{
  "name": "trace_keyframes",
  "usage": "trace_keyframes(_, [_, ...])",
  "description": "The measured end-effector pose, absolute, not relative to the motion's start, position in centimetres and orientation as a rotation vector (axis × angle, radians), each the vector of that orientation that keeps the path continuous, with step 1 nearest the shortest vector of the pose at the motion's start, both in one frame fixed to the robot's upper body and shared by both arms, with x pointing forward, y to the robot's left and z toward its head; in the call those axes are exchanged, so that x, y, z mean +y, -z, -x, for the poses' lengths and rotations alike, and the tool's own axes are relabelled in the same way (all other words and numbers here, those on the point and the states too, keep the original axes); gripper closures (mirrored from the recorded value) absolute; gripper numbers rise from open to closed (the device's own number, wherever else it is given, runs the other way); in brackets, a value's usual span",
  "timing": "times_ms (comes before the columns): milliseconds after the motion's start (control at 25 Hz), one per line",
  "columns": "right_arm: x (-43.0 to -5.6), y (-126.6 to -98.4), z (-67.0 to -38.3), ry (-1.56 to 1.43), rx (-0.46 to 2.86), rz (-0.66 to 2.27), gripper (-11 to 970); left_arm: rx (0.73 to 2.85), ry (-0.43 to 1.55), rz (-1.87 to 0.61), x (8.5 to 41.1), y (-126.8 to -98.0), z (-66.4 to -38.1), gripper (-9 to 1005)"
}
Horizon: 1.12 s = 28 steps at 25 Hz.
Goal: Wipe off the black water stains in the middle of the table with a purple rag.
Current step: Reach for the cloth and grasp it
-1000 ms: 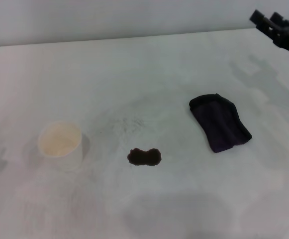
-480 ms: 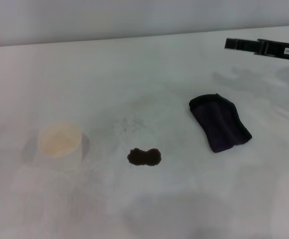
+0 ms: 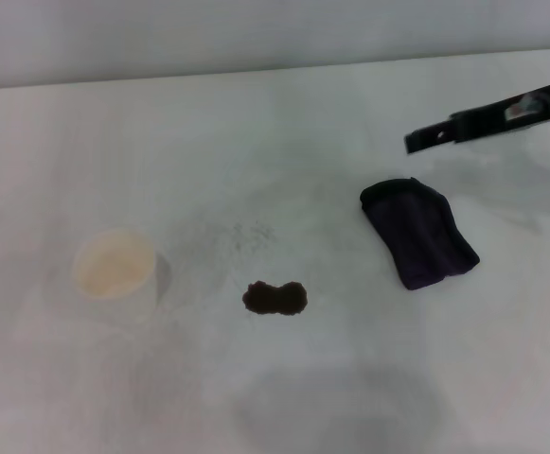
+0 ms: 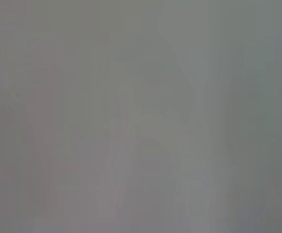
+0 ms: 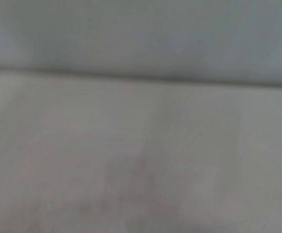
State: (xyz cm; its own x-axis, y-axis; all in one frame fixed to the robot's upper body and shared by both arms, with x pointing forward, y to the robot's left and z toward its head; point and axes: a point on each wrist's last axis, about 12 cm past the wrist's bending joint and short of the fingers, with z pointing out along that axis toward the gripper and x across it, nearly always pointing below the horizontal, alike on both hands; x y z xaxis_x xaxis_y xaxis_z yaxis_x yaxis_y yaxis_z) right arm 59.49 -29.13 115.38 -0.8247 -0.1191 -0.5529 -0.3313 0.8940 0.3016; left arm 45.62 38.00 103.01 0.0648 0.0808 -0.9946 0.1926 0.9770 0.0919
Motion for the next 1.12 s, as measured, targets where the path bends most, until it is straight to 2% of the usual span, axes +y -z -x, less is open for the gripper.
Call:
trace_keyframes(400, [-22.0,-114.8,-58.5,-0.257,2.733,0.550,158,1.507,0.053,-0.194,38.4,-103.8,-48.0,116])
trace_keyframes(640, [-21.0,-114.4,-58.3,-0.163,2.773,0.547,161,1.522,0.050,-0.191,38.0,-103.5,-48.1,116])
trace_keyframes(1120, [-20.2,-112.9,-59.8,-0.054,2.836,0.592,168,1.537,0.065,-0.199,37.3,-103.3,-49.0,117])
